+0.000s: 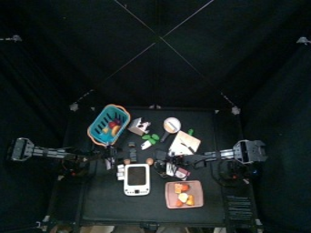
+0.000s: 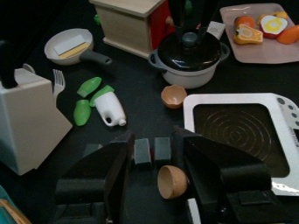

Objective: Grab pot lid

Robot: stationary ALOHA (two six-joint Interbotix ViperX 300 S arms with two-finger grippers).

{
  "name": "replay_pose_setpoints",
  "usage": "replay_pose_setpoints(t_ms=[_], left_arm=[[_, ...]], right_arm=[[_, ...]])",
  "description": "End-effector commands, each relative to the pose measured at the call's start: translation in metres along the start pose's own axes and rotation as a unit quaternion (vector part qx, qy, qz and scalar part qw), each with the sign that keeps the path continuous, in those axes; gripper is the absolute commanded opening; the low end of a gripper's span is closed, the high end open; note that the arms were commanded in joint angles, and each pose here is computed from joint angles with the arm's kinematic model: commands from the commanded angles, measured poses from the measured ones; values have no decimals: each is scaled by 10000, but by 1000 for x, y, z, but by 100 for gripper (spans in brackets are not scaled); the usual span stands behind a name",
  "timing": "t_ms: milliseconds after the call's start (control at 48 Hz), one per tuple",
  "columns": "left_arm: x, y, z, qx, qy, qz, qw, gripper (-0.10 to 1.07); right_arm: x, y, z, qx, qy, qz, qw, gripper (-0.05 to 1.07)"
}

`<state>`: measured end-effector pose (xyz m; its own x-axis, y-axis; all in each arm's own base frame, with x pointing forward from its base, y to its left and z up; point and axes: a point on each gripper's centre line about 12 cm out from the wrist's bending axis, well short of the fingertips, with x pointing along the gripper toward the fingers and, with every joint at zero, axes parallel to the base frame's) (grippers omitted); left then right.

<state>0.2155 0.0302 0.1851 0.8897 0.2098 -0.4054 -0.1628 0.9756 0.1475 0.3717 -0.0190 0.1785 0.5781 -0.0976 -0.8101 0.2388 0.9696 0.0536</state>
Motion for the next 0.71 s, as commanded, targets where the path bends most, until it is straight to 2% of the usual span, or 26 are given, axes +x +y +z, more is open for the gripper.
replay_pose_setpoints(t_ms=[0,583,688], left_arm=[[1,2,8,-15,-122,51,9999,80],[1,2,8,-7,-115,49,9999,80],[0,1,7,-2,-109,41,9999,80]], right_arm=[[-20,0,16,17,-375,66,9993,60],[-24,-2,23,-10,-541,61,9985,60],[-27,-7,33,62,-715,54,9974,60]])
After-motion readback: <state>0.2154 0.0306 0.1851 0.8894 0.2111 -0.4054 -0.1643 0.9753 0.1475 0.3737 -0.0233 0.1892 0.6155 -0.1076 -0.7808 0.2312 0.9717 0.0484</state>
